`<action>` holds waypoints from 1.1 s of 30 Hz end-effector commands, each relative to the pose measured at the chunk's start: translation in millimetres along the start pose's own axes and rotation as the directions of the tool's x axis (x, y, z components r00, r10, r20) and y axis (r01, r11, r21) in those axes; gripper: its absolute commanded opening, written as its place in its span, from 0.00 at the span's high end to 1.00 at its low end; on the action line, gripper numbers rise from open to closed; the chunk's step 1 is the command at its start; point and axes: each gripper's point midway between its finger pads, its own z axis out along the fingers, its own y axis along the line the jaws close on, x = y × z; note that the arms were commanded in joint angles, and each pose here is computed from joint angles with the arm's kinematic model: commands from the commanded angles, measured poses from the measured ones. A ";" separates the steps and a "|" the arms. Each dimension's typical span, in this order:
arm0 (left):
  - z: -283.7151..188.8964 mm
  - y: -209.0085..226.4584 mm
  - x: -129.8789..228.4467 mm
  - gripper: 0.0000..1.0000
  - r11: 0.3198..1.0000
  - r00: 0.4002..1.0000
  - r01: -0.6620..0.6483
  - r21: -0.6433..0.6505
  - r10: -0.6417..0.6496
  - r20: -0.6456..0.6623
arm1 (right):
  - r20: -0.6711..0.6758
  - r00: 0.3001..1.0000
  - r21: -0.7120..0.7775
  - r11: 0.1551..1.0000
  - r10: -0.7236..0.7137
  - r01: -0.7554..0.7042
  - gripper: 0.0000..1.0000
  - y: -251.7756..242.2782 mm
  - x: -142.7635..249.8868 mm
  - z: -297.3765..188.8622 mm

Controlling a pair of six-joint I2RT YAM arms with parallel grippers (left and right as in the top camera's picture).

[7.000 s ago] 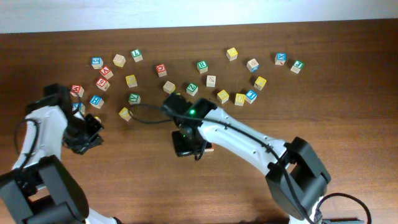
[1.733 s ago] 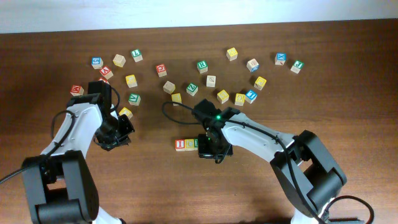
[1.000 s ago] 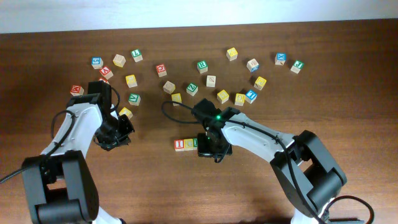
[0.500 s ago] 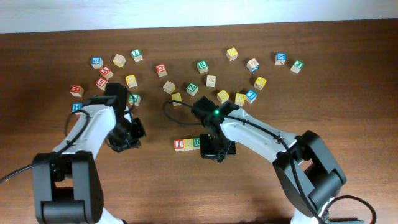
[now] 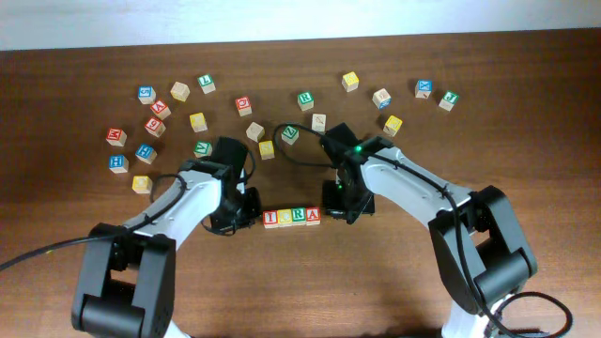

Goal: Spell out ICRA
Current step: 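Press both grippers against the ends of the ICRA row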

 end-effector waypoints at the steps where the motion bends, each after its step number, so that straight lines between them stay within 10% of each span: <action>1: -2.1 -9.3 3.1 1.00 1.000 1.000 0.000 0.028 0.000 0.003 | -0.003 1.000 -0.032 0.999 -0.003 0.003 0.95 6.7 2.4 1.2; 33: -2.3 -28.3 -4.4 0.97 0.993 0.997 -0.065 0.094 0.061 0.043 | -0.015 0.999 -0.114 0.992 -0.046 0.044 0.95 31.2 6.9 5.5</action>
